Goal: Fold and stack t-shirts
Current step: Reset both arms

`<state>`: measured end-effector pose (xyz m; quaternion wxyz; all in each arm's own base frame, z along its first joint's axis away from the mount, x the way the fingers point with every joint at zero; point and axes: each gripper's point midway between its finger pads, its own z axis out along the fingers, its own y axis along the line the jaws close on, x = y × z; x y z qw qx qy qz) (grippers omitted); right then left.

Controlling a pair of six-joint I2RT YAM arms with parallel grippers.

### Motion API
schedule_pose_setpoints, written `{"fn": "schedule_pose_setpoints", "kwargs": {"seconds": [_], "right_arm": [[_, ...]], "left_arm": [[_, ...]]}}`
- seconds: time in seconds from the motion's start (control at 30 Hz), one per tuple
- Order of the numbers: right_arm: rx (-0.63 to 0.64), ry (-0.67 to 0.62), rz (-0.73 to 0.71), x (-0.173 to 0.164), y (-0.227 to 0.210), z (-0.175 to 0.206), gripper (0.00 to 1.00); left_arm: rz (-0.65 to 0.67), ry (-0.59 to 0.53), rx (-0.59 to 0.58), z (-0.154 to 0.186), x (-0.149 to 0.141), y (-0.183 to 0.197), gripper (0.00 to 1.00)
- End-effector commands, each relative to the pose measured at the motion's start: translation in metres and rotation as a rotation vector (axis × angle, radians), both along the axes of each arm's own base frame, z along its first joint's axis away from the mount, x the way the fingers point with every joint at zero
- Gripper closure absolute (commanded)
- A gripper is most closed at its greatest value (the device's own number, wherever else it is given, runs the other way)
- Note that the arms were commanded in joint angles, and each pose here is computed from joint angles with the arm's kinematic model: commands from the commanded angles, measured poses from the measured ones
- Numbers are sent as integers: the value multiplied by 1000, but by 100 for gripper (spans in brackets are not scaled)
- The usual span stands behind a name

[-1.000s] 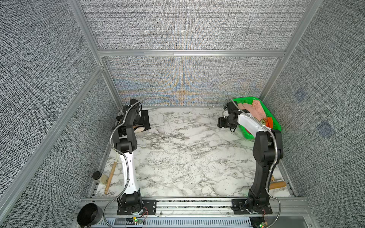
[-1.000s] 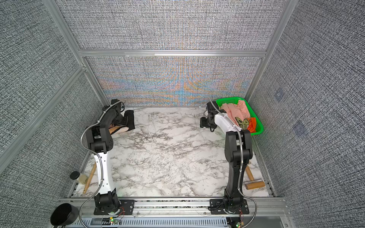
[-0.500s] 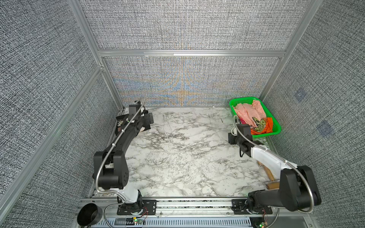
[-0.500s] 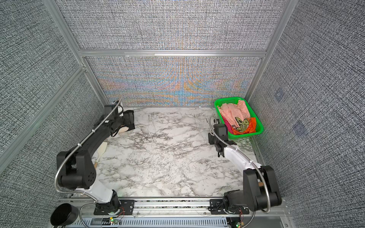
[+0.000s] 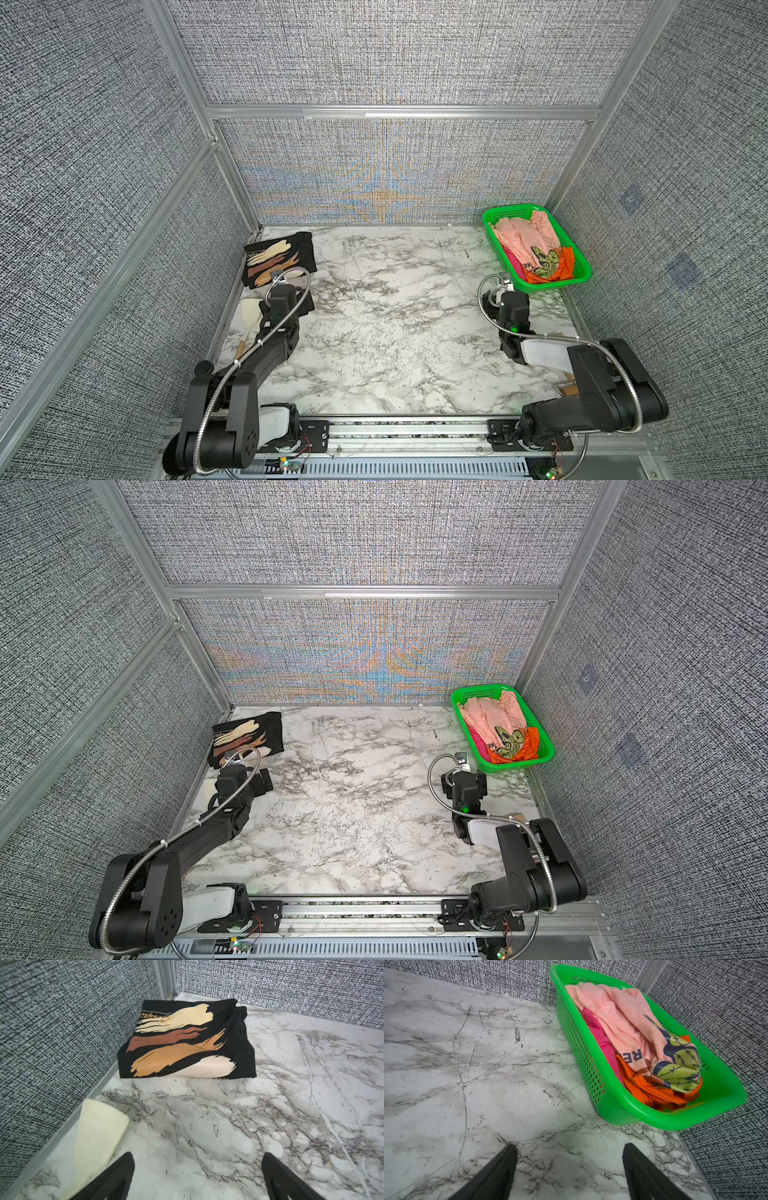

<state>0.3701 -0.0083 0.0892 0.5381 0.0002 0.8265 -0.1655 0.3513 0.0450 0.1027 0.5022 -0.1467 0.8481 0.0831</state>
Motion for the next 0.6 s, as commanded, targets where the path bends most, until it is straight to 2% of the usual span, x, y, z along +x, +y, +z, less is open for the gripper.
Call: {"fn": "schedule_pose_setpoints", "kwargs": {"seconds": [0.0, 0.13, 0.17, 0.23, 0.3, 0.33, 0.4, 0.57], "right_arm": [[68, -151, -19, 9, -11, 26, 15], [150, -214, -9, 7, -23, 19, 7], [163, -138, -6, 10, -22, 13, 7], [158, -181, 23, 9, -20, 15, 5], [161, -157, 18, 11, -20, 15, 2], [164, -130, 16, 10, -20, 10, 1], [159, -168, 23, 10, -19, 14, 1], [162, -141, 19, 10, -20, 13, 1]], "left_arm": [[0, -223, 19, 33, 8, 3, 1], [-29, -193, 16, 19, 13, -2, 4], [-47, -195, 21, 19, 15, -4, 4], [-82, -190, 22, 18, 17, -10, 6], [-121, -194, 24, 17, 18, -16, 6], [-143, -197, 22, 15, 17, -19, 3], [-143, -260, 33, 14, 11, -19, 1], [-158, -171, 23, 5, 23, -22, 1]]}}
